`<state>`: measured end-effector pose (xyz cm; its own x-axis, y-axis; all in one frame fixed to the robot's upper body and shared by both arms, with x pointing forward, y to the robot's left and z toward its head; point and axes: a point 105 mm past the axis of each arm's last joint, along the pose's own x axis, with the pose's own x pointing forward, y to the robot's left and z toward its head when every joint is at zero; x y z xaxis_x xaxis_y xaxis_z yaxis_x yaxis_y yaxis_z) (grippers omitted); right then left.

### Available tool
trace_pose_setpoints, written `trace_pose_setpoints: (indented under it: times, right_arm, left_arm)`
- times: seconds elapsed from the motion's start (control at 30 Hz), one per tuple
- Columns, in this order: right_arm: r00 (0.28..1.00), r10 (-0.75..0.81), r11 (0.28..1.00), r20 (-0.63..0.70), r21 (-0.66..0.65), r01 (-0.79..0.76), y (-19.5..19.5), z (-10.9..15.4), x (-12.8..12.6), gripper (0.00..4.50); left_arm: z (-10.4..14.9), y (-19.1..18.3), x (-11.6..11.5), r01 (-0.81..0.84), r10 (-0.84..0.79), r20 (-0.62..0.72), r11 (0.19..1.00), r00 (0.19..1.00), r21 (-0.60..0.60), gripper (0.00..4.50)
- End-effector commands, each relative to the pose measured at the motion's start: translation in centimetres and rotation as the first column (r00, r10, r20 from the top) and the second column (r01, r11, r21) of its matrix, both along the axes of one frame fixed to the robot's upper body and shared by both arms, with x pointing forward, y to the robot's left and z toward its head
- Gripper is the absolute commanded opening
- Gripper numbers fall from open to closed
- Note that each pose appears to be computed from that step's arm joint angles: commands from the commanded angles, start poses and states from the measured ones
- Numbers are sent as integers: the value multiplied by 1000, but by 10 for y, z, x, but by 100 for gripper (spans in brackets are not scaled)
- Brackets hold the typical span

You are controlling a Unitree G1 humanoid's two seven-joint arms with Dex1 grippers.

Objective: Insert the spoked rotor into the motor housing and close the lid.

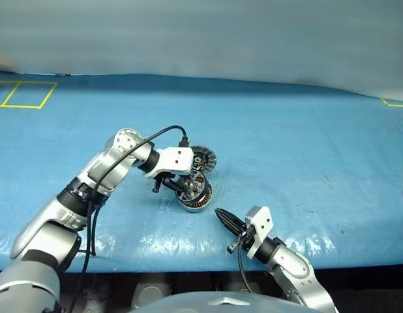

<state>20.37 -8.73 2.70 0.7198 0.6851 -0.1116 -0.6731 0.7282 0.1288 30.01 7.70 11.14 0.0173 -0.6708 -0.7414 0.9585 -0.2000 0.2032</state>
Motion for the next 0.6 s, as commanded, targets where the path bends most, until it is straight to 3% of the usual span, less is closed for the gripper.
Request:
trace_pose_setpoints:
  times: [0.03,0.27,0.6]
  right_arm:
    - [1000,2,1000,27,15,-2,2,8,2,0]
    - [1000,-4,1000,25,12,4,1,8,3,0]
    - [1000,-5,1000,17,15,5,1,9,2,0]
  left_arm:
    - [9,0,5,11,-11,39,1000,999,8,128]
    - [8,-3,3,49,-50,26,999,998,16,128]
    - [21,-12,-1,93,-91,42,995,995,-35,446]
